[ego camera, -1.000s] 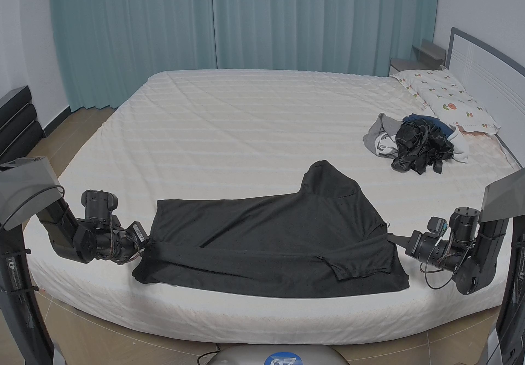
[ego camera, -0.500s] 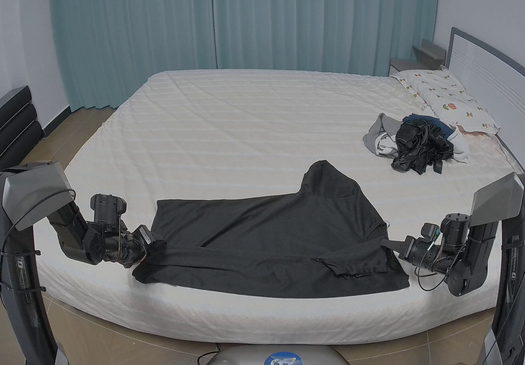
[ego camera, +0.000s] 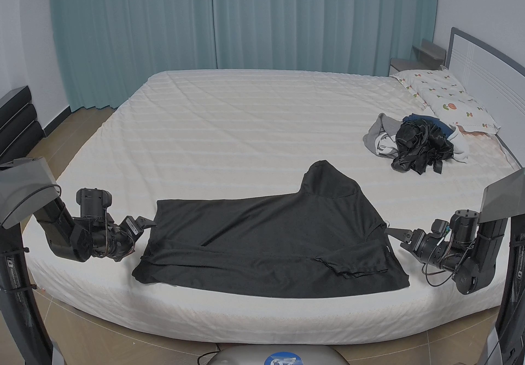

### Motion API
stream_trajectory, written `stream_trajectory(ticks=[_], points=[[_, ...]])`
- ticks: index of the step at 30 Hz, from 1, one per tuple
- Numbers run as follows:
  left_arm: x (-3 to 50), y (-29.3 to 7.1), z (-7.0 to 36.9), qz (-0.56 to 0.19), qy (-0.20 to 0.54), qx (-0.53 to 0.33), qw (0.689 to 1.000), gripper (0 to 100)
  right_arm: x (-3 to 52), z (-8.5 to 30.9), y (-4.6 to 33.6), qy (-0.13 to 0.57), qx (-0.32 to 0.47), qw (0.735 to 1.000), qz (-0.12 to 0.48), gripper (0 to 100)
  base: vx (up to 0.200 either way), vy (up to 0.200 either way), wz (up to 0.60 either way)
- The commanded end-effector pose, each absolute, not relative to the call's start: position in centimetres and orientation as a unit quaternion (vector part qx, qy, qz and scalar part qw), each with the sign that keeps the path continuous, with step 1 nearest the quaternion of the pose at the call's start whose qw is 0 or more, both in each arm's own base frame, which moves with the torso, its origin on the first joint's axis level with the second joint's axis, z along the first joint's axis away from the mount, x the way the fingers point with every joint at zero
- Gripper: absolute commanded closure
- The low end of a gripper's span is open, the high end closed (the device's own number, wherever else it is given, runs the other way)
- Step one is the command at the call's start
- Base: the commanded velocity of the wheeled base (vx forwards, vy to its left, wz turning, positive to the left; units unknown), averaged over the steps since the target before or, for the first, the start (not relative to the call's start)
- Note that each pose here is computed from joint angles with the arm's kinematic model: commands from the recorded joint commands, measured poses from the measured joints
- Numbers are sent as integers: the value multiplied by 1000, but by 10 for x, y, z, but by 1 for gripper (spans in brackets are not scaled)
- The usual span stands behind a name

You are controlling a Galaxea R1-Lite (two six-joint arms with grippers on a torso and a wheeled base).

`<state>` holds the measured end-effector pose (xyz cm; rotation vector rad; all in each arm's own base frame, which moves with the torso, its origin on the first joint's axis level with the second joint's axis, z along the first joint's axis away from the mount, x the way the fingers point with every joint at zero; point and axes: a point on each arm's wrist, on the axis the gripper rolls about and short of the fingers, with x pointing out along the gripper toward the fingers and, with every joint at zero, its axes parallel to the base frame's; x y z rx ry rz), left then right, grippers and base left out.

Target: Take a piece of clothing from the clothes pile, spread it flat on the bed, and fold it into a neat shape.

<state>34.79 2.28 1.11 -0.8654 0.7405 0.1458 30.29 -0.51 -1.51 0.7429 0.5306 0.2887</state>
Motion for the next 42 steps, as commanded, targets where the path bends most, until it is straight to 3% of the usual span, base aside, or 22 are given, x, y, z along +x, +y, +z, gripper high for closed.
stream_trajectory(ticks=[1, 11, 20, 35, 42], points=[[344, 34, 23, 71, 329, -428, 839, 0, 298, -3, -10, 240, 363, 890, 135, 0, 0, 0, 0], [343, 35, 21, 64, 333, -432, 836, 0, 293, -5, -6, 251, 363, 887, 137, 0, 0, 180, 0], [344, 35, 22, 72, 330, -452, 826, 0, 293, -5, -6, 251, 362, 887, 136, 0, 0, 0, 0], [355, 23, 28, 54, 318, -454, 831, 0, 291, -2, -4, 250, 357, 889, 141, 0, 200, 0, 0], [365, 5, 35, 34, 311, -462, 830, 0, 291, -3, -1, 253, 356, 888, 145, 0, 0, 0, 0]])
